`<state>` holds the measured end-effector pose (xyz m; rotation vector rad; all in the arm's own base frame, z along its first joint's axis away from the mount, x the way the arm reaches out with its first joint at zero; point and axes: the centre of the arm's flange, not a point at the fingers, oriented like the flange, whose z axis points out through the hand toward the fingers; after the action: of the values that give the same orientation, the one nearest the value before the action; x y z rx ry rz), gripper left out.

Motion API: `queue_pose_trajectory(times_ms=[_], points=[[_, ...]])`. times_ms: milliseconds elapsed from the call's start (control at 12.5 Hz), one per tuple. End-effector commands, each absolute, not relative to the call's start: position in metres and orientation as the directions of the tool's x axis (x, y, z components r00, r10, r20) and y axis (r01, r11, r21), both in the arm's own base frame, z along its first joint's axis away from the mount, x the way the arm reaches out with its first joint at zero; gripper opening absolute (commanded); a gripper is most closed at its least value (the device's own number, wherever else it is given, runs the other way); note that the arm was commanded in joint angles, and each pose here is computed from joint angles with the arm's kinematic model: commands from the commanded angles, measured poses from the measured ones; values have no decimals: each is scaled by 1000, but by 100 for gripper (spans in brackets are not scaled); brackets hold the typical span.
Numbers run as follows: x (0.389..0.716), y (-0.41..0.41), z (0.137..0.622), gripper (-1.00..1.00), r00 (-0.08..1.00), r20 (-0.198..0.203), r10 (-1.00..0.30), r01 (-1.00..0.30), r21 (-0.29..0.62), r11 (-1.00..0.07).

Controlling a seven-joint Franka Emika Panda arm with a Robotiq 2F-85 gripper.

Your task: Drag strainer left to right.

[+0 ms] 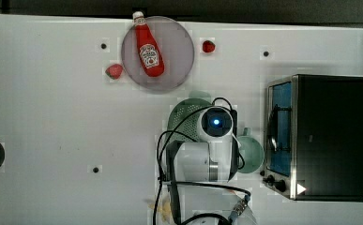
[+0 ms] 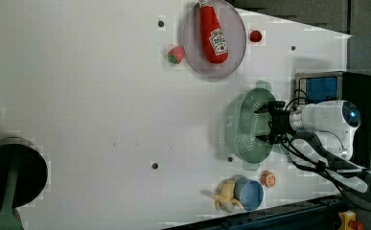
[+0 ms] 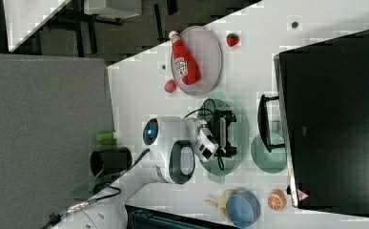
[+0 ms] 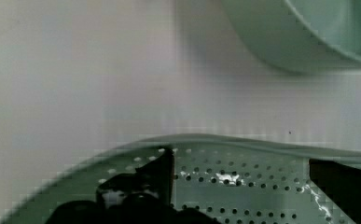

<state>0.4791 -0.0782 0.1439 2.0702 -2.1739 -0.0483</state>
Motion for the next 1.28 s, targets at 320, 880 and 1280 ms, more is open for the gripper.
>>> queue_pose_trajectory(times_ms=[320, 880, 1280], points=[[504, -39, 231, 100, 237, 89, -967, -971, 16, -237], [479, -18, 471, 100, 444, 32, -895, -896, 8, -444], [433, -16, 586, 100, 598, 10, -801, -801, 38, -598]])
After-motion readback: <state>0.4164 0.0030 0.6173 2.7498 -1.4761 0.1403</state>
